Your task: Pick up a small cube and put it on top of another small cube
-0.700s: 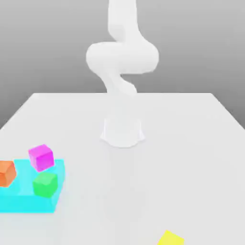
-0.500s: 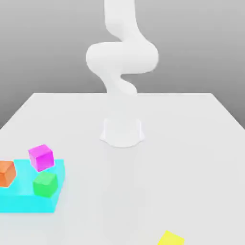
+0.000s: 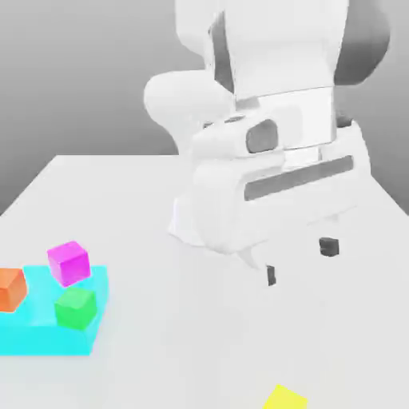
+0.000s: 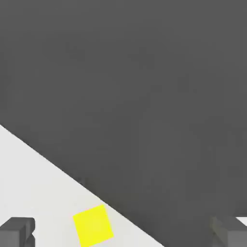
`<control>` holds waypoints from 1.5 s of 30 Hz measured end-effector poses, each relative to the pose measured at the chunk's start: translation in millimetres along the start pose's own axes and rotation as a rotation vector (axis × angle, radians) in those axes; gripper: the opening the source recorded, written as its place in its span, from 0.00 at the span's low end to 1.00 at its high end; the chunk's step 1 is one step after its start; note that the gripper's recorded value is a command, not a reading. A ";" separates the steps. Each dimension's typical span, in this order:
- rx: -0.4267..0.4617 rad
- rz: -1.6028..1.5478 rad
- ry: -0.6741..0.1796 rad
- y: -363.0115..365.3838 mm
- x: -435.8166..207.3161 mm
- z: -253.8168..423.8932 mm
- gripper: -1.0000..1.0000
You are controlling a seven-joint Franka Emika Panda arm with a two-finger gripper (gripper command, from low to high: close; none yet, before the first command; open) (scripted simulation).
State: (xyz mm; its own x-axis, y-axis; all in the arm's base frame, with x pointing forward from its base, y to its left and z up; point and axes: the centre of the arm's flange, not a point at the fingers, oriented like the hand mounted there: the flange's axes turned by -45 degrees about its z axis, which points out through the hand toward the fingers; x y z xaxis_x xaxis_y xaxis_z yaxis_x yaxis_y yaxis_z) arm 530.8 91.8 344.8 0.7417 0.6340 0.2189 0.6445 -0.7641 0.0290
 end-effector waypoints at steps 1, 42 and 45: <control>0.007 -0.026 -0.024 -1.8 -1.9 17.6 0.50; -0.027 0.556 -0.219 128.7 -305.8 -2.1 0.00; -0.030 0.561 -0.221 126.9 -315.4 30.7 0.00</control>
State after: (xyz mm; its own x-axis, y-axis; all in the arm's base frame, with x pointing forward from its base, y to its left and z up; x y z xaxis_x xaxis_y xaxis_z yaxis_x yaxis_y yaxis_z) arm 384.4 -201.5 249.5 0.9900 0.1410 0.0011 0.1410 -0.9900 -0.0044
